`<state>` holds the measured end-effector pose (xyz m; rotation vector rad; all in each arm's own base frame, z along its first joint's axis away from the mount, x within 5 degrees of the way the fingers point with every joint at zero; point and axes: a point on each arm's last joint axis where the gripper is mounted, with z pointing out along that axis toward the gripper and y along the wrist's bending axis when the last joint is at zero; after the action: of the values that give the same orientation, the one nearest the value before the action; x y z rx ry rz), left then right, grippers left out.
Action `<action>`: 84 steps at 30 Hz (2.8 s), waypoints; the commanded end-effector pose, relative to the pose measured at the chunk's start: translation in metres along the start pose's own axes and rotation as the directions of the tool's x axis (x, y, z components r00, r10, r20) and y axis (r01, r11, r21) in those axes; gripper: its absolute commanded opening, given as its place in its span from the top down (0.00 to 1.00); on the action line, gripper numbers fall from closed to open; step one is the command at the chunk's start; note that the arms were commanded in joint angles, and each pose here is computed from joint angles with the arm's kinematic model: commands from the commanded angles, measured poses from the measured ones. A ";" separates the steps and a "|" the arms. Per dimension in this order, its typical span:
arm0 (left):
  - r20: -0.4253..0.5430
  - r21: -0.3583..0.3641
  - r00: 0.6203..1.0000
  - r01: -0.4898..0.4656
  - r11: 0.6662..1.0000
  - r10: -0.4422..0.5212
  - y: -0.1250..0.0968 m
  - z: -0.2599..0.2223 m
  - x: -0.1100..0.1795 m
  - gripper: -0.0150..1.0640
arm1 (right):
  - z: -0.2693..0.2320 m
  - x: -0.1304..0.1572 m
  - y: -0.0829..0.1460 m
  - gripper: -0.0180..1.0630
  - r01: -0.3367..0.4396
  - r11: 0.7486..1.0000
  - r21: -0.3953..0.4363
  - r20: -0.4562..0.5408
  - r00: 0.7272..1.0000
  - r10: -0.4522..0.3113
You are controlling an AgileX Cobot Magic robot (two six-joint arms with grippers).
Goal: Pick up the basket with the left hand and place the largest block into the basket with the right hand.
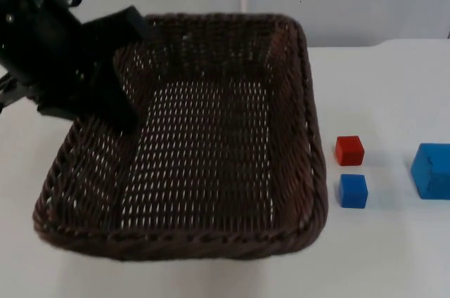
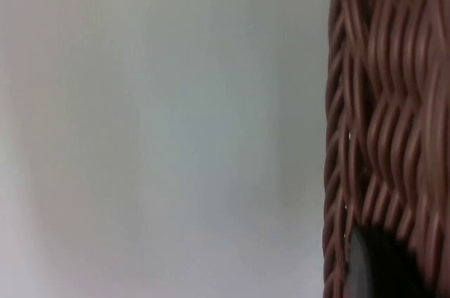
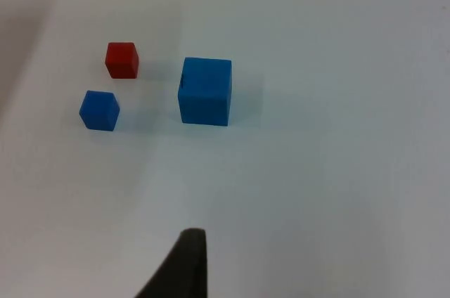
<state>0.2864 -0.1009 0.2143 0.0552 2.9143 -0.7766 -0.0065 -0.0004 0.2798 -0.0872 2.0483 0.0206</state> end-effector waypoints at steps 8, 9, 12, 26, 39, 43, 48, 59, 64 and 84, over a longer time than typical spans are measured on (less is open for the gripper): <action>0.044 -0.051 0.999 0.011 0.999 -0.009 0.012 0.008 0.009 0.99 | -0.001 0.000 0.000 0.01 0.008 1.000 0.010 0.003 1.000 -0.008; 0.047 -0.051 0.999 0.011 0.999 -0.009 0.012 0.008 0.008 0.99 | -0.001 0.000 0.000 0.01 0.008 1.000 0.010 0.003 1.000 -0.008; 0.047 -0.051 0.999 0.011 0.999 -0.009 0.012 0.008 0.008 0.99 | -0.001 0.000 0.000 0.01 0.008 1.000 0.010 0.003 1.000 -0.008; 0.034 -0.039 0.999 0.019 0.999 -0.018 0.011 0.008 0.009 0.99 | -0.005 -0.007 0.000 0.01 -0.001 1.000 0.007 0.058 0.998 0.001; 0.034 -0.031 0.999 0.026 0.999 -0.025 0.011 0.008 0.010 0.99 | 0.034 -0.070 -0.002 0.01 -0.043 0.999 0.002 -0.039 0.998 0.043; 0.034 -0.031 0.999 0.026 0.999 -0.025 0.011 0.008 0.010 0.99 | 0.048 -0.086 -0.002 0.01 -0.047 0.999 -0.002 -0.068 0.997 0.047; 0.034 -0.031 0.999 0.026 0.999 -0.025 0.011 0.008 0.010 0.99 | 0.069 -0.113 -0.003 0.01 -0.047 0.999 -0.001 -0.118 0.992 0.047; 0.042 -0.033 0.999 0.024 0.999 -0.022 0.011 0.008 0.009 0.99 | 0.139 -0.139 -0.004 0.01 -0.046 0.999 0.002 -0.260 0.964 0.045; 0.042 -0.033 0.999 0.016 0.999 -0.015 0.011 0.008 0.009 0.99 | 0.181 -0.132 -0.003 0.01 -0.051 0.999 0.001 -0.337 0.940 0.048; 0.048 -0.033 0.999 0.016 0.999 -0.014 0.011 0.008 0.008 0.99 | 0.282 -0.103 0.036 0.01 -0.027 0.992 -0.123 -0.546 0.836 -0.045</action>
<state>0.2803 -0.0944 0.1953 0.0327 2.9113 -0.6876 0.2816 0.0474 0.2418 -0.1685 2.6268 0.1266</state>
